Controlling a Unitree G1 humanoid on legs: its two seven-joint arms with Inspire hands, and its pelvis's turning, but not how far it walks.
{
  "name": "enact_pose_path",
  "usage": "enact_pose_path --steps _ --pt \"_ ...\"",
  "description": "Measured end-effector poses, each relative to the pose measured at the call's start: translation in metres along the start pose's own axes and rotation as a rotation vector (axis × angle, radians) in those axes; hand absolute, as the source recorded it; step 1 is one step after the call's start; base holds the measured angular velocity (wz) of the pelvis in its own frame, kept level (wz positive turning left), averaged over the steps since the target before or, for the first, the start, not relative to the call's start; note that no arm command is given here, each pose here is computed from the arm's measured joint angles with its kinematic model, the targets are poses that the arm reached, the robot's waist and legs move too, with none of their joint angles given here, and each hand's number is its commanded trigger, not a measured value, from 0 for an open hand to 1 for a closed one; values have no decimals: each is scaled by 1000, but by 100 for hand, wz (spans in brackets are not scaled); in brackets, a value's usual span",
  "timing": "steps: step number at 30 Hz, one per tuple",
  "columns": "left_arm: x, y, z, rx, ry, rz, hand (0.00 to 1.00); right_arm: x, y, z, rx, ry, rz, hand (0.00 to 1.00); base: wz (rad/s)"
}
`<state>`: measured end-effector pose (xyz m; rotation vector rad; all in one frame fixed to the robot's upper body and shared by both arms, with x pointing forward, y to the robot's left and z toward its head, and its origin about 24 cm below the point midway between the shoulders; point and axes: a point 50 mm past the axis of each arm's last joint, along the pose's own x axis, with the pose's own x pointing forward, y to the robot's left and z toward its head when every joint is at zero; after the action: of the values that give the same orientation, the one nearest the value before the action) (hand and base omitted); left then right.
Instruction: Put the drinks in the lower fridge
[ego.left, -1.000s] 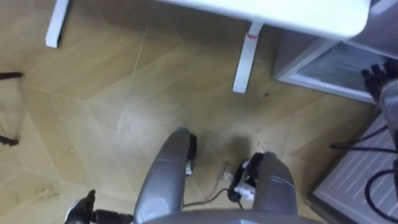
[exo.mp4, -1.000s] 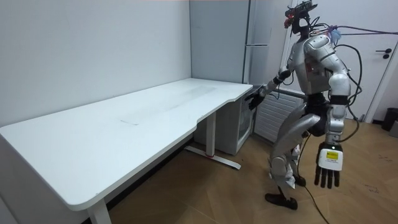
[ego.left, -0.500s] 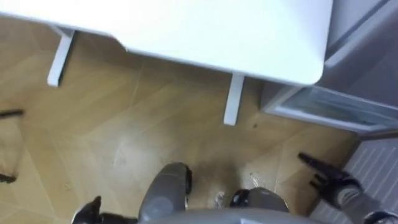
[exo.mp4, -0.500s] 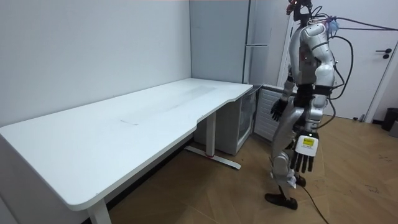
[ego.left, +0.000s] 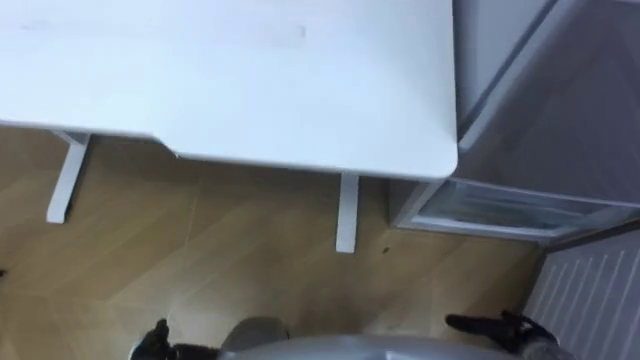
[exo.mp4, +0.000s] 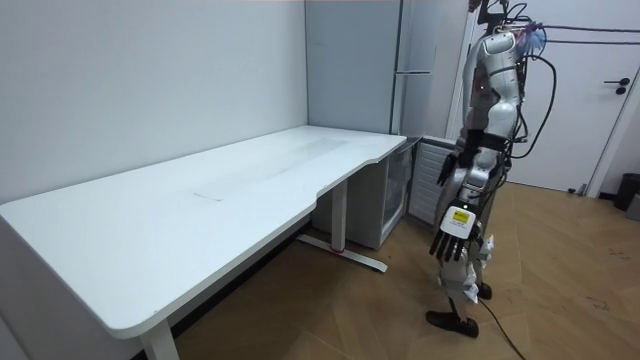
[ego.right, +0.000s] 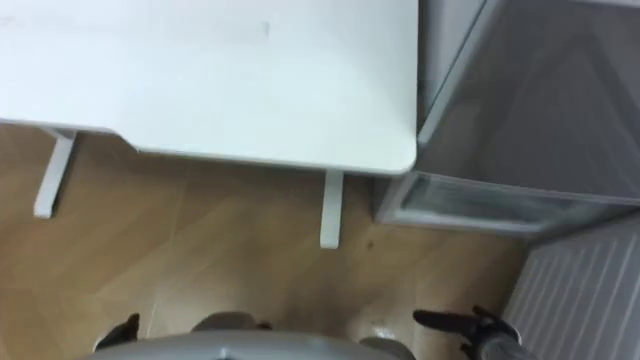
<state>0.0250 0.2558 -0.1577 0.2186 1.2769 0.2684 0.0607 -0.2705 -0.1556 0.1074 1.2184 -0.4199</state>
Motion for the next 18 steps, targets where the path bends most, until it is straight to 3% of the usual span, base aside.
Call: enact_pose_path --steps 6,9,18 --pt "0 14 0 -22 0 75 0 -3 -11 37 63 -165 -122 0 -12" --pt "0 19 3 -6 -15 94 0 -9 -17 66 16 -286 -181 0 -17" --pt "-1 24 12 49 -67 113 0 -52 -32 141 -57 -701 -424 0 -19"
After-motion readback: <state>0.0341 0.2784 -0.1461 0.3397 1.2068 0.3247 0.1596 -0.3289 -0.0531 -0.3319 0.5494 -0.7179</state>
